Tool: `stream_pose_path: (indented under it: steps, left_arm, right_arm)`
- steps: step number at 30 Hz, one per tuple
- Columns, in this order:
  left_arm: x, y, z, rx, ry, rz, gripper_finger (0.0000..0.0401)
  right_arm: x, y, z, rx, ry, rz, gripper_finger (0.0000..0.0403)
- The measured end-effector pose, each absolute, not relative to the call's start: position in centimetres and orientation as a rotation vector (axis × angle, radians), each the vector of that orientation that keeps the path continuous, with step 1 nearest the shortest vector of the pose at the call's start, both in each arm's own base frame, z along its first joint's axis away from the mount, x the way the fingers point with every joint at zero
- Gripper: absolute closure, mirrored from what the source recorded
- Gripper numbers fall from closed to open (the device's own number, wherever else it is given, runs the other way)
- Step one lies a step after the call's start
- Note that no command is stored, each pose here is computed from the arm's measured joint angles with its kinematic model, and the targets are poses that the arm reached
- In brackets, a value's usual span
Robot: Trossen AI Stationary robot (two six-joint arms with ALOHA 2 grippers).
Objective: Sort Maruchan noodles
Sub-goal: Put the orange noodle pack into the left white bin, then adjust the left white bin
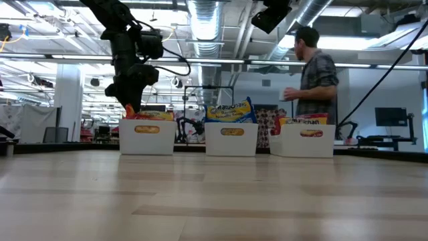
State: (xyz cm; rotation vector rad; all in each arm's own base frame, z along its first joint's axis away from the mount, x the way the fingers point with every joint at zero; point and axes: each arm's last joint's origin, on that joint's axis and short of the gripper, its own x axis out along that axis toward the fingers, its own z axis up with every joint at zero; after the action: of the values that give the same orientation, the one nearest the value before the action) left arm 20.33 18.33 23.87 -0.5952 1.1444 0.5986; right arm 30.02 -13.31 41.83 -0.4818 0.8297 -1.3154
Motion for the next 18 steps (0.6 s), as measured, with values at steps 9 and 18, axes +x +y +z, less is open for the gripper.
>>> stream_pose_path:
  steps: [9, 18]
  left_arm:
    - [19.6, 17.7, 26.1, -0.551, 1.033, 0.611, 0.0262]
    - [18.3, 14.9, 29.3, -0.610, 0.898, 0.521, 0.0262]
  right_arm:
    - [30.1, -13.2, 41.8, -0.488, 0.832, -1.311, 0.0264]
    - [30.1, -13.2, 41.8, -0.490, 0.834, -1.310, 0.0264]
